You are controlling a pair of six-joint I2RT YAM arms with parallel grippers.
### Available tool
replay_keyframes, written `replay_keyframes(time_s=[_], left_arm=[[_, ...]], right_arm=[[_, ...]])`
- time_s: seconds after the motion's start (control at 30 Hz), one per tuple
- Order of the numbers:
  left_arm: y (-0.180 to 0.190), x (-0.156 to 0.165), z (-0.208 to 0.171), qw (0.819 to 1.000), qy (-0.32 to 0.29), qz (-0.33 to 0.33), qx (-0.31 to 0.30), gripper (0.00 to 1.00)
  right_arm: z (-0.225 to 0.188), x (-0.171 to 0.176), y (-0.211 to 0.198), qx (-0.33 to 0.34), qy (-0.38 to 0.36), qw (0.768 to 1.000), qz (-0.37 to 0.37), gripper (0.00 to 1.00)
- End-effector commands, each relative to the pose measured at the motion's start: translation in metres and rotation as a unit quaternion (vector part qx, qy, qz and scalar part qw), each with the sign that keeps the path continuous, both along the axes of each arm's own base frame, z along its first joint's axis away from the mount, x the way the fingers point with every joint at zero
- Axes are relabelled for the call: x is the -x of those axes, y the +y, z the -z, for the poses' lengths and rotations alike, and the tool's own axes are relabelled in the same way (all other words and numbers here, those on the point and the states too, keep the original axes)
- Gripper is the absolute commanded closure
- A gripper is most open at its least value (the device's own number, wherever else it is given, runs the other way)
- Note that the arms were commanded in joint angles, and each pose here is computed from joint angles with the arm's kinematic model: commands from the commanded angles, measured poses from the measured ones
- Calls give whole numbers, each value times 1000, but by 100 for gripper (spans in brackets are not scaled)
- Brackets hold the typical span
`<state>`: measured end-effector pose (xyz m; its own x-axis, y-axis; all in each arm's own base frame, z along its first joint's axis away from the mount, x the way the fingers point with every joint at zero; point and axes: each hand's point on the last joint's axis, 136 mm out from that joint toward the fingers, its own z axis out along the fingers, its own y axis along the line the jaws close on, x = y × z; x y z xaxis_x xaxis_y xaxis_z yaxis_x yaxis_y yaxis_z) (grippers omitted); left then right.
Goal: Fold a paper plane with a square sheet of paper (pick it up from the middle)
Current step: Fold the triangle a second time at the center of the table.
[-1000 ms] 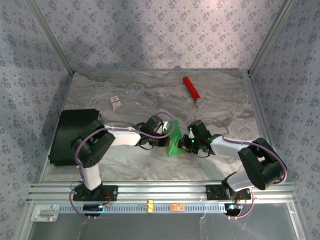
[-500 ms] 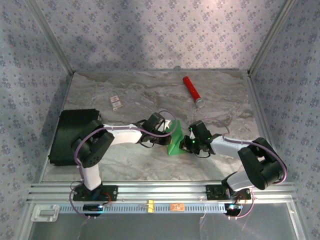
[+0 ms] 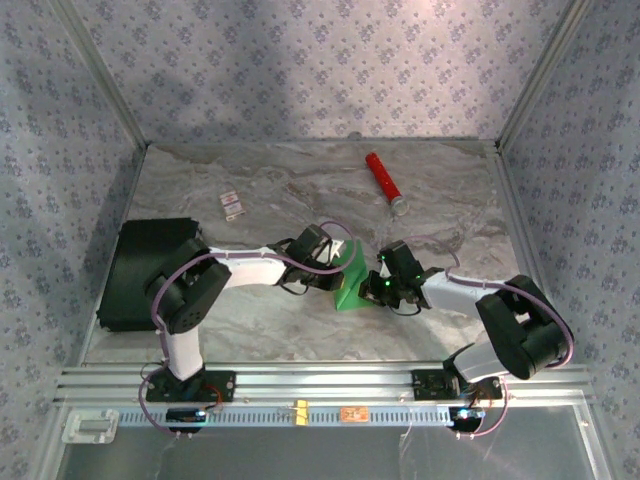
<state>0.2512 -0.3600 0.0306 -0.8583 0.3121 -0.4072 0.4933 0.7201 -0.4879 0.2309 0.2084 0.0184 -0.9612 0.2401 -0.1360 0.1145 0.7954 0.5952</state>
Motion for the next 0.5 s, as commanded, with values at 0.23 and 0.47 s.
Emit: replay_keyframes(time_s=[0.23, 0.47], left_arm=[[-5, -6, -1, 1000, -15, 21, -7, 92], [-5, -6, 0, 999, -20, 30, -5, 92]], right_arm=[[19, 15, -16, 34, 32, 999, -3, 91], [21, 16, -18, 36, 35, 999, -3, 91]])
